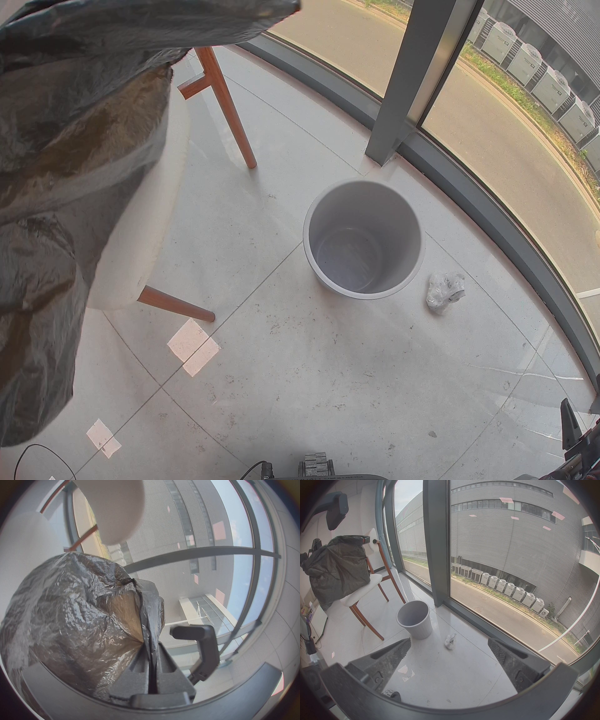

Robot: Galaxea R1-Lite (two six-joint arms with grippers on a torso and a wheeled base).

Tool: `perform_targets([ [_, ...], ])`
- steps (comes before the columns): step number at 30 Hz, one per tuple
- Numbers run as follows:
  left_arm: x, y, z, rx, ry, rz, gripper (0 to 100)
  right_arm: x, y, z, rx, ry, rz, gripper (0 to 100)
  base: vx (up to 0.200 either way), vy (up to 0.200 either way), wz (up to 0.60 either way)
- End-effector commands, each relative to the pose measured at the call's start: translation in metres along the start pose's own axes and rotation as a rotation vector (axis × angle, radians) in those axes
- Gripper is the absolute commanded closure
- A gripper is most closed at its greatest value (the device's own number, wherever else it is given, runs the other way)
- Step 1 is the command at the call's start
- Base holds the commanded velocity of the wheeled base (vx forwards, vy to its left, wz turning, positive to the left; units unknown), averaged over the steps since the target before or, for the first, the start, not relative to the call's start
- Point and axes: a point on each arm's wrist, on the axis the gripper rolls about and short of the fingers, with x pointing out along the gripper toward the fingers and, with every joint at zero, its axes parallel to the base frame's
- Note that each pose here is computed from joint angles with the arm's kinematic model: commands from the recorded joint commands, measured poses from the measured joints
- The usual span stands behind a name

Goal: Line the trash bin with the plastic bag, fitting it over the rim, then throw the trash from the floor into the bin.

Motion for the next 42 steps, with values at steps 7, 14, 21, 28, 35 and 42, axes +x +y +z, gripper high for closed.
perform_targets([
  [7, 0.014, 0.035, 0.040, 0.043, 0.178, -0.126, 100, 0.000, 0.000, -0.005, 0.001, 0.001, 0.000, 0, 0.000, 0.000, 0.00],
  [14, 0.025, 0.075, 0.070, 0.034, 0.193, -0.134, 100, 0.000, 0.000, -0.005, 0.002, 0.000, 0.000, 0, 0.000, 0.000, 0.00],
  [21, 0.027, 0.081, 0.073, -0.044, 0.205, -0.130, 100, 0.000, 0.000, -0.005, 0.002, 0.001, 0.000, 0, 0.000, 0.000, 0.00],
  [28, 0.030, 0.080, 0.071, -0.056, 0.223, -0.154, 100, 0.000, 0.000, -0.005, 0.002, 0.001, -0.001, 0, 0.029, 0.000, 0.00],
  [35, 0.035, 0.076, 0.068, -0.072, 0.255, -0.195, 100, 0.000, 0.000, -0.005, 0.002, 0.001, -0.001, 0, 0.200, 0.000, 0.00],
  [42, 0.034, 0.076, 0.065, -0.057, 0.252, -0.196, 100, 0.000, 0.000, -0.005, 0.002, 0.001, -0.001, 0, 0.114, 0.000, 0.00],
])
